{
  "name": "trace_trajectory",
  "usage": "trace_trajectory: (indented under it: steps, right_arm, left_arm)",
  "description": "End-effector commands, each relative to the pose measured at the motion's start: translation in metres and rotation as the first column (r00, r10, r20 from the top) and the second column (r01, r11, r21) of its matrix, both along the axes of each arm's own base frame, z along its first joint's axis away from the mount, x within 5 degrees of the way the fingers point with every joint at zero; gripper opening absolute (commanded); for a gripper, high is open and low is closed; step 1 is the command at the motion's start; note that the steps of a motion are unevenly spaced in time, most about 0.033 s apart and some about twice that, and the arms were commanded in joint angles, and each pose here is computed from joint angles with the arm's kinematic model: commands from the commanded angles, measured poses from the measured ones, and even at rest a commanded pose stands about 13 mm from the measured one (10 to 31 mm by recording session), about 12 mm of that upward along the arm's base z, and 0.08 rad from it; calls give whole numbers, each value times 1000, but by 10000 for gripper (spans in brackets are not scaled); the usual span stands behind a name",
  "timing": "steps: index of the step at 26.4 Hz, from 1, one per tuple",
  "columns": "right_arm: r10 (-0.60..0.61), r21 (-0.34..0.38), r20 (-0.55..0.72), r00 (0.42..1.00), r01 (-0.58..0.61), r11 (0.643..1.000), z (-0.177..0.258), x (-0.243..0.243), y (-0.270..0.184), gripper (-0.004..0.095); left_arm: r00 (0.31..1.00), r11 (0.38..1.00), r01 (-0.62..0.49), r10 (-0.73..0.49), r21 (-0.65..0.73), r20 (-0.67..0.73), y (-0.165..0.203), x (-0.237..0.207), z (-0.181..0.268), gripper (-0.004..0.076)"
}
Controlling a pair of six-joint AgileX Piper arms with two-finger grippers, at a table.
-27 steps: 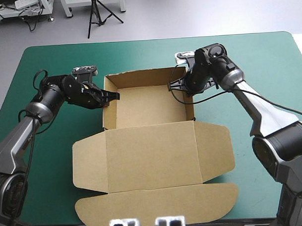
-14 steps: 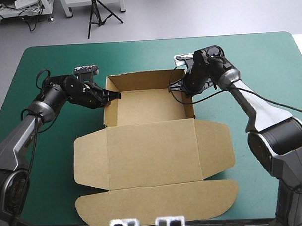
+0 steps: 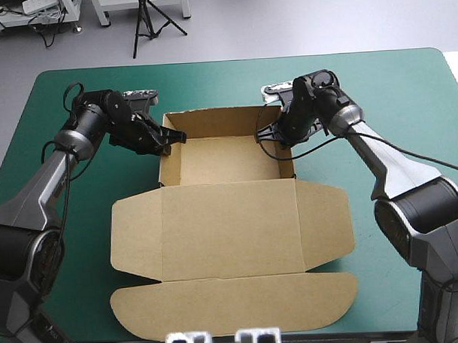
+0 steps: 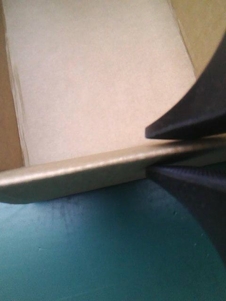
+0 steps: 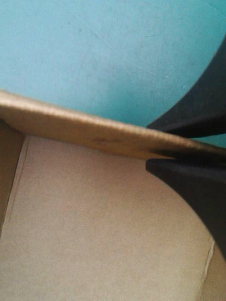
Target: Fold the box
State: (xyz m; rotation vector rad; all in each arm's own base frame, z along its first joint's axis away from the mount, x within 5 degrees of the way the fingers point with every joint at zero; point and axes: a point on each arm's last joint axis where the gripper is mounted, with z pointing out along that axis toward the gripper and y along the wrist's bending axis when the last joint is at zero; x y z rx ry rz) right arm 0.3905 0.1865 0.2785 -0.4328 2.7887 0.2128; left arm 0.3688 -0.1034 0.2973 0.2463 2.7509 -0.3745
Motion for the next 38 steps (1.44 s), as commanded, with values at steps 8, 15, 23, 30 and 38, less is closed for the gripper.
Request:
trace_trajectory:
  steps: [8,15,23,30,38]
  right_arm:
    - [31,25,103,994,-33,999,37,-4,1,361]
    - [36,-52,168,985,-27,998,71,-4,-8,365]
    - [28,19,260,965,-34,999,108,-10,-8,365]
    - [11,70,330,944,-36,997,143,-32,-17,365]
    - [-29,57,163,986,20,998,95,-24,-27,360]
  left_arm:
    - [999,999,46,-46,-20,-3,-7,8,26,462]
    - [998,998,69,-69,-11,9,-6,5,51,462]
    - [981,997,61,-51,-45,185,-4,-4,111,450]
    - [942,993,44,-4,-112,336,8,-57,174,65]
    - [912,997,69,-52,-27,408,34,-149,186,-9]
